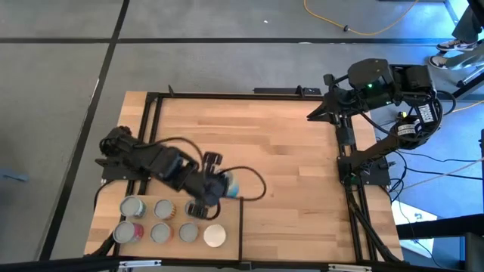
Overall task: Pick and place cans onto a shelf
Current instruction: Put the canned cherries on the shelf
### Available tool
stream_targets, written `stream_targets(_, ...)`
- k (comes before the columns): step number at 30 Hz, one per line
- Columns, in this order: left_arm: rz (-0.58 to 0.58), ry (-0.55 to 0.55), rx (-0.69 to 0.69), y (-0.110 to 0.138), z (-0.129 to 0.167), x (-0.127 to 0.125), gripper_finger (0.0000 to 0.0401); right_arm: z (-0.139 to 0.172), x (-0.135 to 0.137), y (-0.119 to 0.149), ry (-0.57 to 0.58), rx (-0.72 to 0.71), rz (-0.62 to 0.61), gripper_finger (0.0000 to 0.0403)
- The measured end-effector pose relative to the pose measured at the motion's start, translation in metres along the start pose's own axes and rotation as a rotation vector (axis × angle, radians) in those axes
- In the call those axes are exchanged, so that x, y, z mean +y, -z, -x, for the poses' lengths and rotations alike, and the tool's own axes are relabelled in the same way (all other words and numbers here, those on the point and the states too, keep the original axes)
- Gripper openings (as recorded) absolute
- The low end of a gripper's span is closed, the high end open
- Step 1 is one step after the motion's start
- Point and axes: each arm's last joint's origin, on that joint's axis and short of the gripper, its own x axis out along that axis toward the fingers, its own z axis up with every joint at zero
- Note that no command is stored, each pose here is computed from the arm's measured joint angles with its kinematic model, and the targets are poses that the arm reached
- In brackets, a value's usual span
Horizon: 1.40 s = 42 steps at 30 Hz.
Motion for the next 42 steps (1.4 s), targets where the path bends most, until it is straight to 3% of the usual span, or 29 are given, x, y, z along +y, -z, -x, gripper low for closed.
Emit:
stream_targets(8, 0.097, 0.053, -0.019, 0.007, 0.011, -0.038, 0.0000, 0.000, 0.000, 0.000, 0.000, 0.000, 0.008, 0.0032)
stream_targets(17, 0.095, 0.112, 0.066, 0.002, -0.015, -0.058, 0.0000, 0.000, 0.000, 0.000, -0.001, 0.000, 0.008, 0.0032)
stream_targets(36, 0.141, 0.107, 0.080, 0.002, -0.019, -0.058, 0.0001, 0.000, 0.000, 0.000, -0.001, 0.000, 0.008, 0.0032)
stream_targets(42, 0.156, 0.108, 0.072, 0.001, -0.019, -0.058, 0.0027, 0.000, 0.000, 0.000, -0.001, 0.000, 0.008, 0.0032)
